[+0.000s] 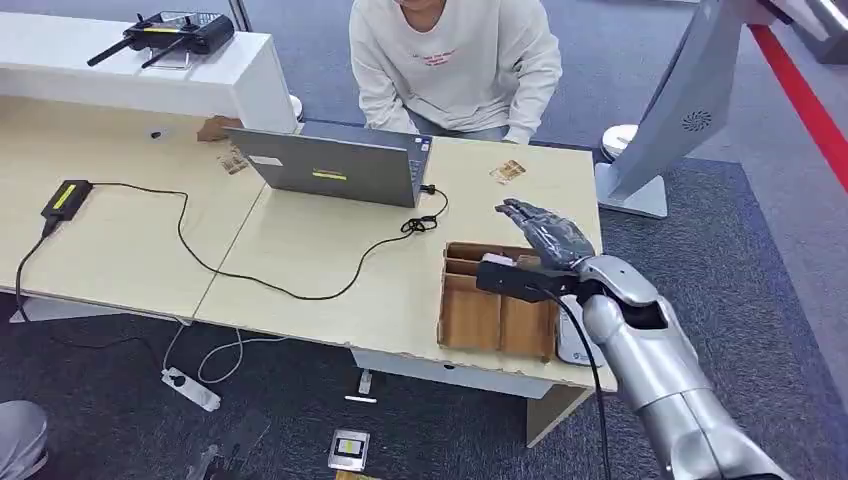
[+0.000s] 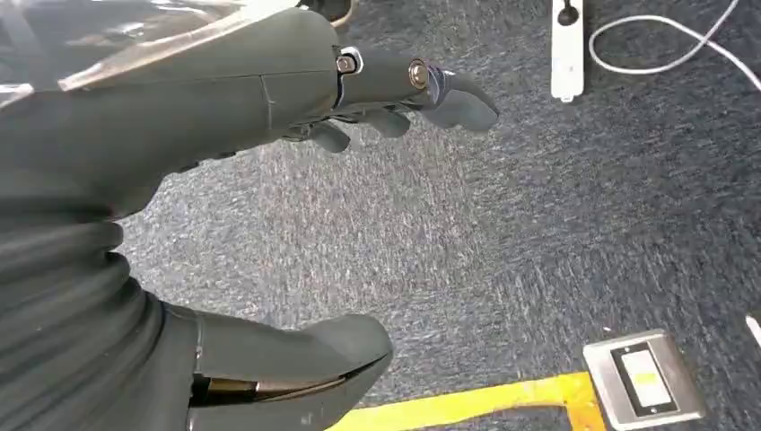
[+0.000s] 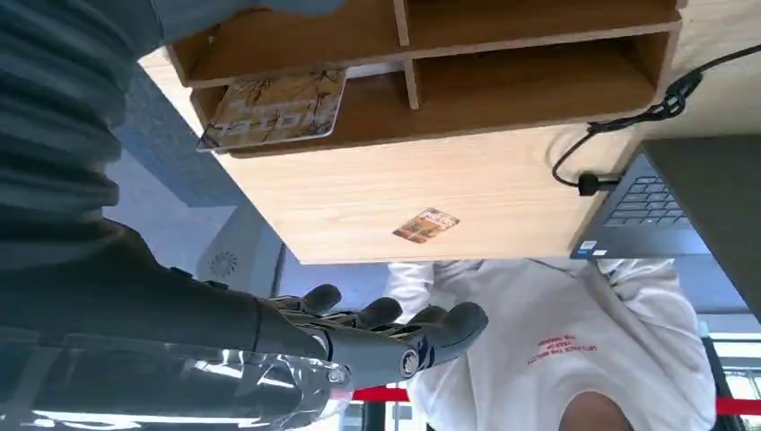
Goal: Pass the card to the sensor for recognition and then transmit it.
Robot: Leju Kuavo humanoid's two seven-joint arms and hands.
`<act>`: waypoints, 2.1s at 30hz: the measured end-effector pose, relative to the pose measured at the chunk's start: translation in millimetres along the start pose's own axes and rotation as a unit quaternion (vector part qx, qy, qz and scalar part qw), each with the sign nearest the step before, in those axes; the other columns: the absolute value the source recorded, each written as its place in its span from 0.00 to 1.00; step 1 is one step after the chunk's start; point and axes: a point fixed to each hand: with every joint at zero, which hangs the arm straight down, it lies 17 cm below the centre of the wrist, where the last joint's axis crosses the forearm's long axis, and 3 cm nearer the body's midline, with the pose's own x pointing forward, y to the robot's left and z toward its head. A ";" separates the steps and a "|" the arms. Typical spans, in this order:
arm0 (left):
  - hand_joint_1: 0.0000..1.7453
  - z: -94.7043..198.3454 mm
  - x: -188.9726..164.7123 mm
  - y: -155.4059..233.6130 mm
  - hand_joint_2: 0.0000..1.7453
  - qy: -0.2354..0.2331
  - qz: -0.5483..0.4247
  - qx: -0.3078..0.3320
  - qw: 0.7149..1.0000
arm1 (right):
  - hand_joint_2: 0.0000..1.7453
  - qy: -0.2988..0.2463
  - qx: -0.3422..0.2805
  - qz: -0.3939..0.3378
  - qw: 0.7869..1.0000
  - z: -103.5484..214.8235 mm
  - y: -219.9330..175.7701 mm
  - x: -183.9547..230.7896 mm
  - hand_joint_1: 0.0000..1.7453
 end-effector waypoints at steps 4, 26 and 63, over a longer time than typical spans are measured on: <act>0.00 0.3 -4.9 2.4 1.00 0.017 -0.006 0.007 1.000 | 1.00 -0.001 -0.002 0.000 1.000 0.5 5.1 -2.3 0.00; 0.00 3.4 2.5 -1.6 1.00 0.018 -0.012 0.023 0.999 | 1.00 0.047 0.027 0.008 0.998 16.3 28.3 -43.2 0.00; 0.00 2.9 21.7 -2.8 1.00 -0.010 0.007 0.028 1.000 | 1.00 0.062 0.023 0.010 0.998 22.4 35.8 -57.8 0.00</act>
